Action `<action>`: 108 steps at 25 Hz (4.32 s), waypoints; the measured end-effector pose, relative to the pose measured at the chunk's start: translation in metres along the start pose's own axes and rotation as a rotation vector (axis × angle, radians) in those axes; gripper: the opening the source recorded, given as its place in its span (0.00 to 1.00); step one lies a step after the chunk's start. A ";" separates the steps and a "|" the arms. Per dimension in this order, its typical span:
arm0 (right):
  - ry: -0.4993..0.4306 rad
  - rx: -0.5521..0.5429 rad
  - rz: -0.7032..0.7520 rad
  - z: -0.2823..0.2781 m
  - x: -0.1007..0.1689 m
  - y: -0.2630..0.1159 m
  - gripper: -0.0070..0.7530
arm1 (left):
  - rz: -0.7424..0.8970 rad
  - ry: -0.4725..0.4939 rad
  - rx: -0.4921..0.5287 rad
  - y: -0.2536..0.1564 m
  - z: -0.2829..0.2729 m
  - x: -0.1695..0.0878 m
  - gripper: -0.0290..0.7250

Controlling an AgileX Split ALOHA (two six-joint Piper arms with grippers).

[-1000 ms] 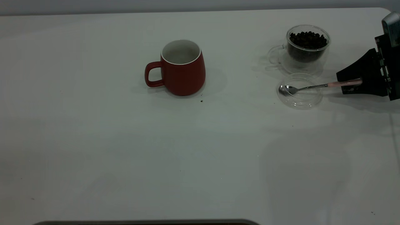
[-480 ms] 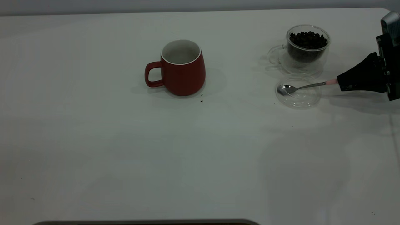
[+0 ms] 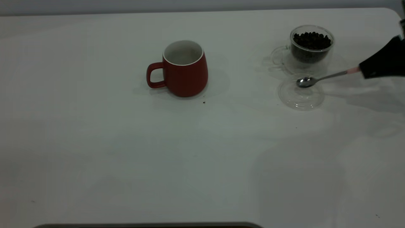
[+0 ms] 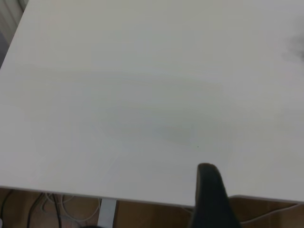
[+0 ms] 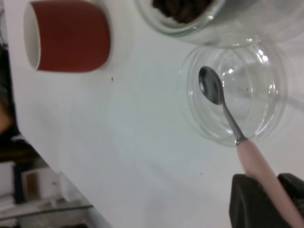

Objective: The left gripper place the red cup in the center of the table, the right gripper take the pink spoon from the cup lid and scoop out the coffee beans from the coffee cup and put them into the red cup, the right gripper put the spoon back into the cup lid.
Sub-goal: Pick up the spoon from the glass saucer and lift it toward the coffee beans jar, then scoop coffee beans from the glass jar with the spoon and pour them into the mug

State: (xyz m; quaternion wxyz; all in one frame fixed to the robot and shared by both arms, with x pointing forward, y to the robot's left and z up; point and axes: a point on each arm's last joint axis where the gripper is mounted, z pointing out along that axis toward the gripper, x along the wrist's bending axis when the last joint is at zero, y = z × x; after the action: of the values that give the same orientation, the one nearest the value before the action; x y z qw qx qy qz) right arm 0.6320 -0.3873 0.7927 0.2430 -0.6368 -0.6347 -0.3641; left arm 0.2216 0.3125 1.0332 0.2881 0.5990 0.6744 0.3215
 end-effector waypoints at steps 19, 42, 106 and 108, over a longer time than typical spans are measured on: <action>-0.149 -0.222 -0.091 -0.018 0.050 0.044 0.14 | 0.000 0.000 -0.001 0.000 0.000 0.000 0.75; -0.093 -0.213 0.136 -0.017 0.025 0.034 0.14 | 0.002 0.000 -0.001 0.000 0.000 0.000 0.75; 0.233 -0.285 0.182 -0.004 0.095 0.057 0.14 | 0.000 0.000 -0.001 0.000 0.000 0.000 0.75; 0.259 -0.261 0.169 0.013 0.110 0.058 0.14 | 0.003 0.000 -0.001 0.000 0.000 0.000 0.75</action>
State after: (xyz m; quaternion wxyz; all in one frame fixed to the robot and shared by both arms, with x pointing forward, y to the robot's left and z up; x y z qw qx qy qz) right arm 0.6838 -0.3121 0.8790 0.2678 -0.6618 -0.4897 -0.5005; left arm 0.2216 0.3125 1.0332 0.2880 0.5997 0.6735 0.3221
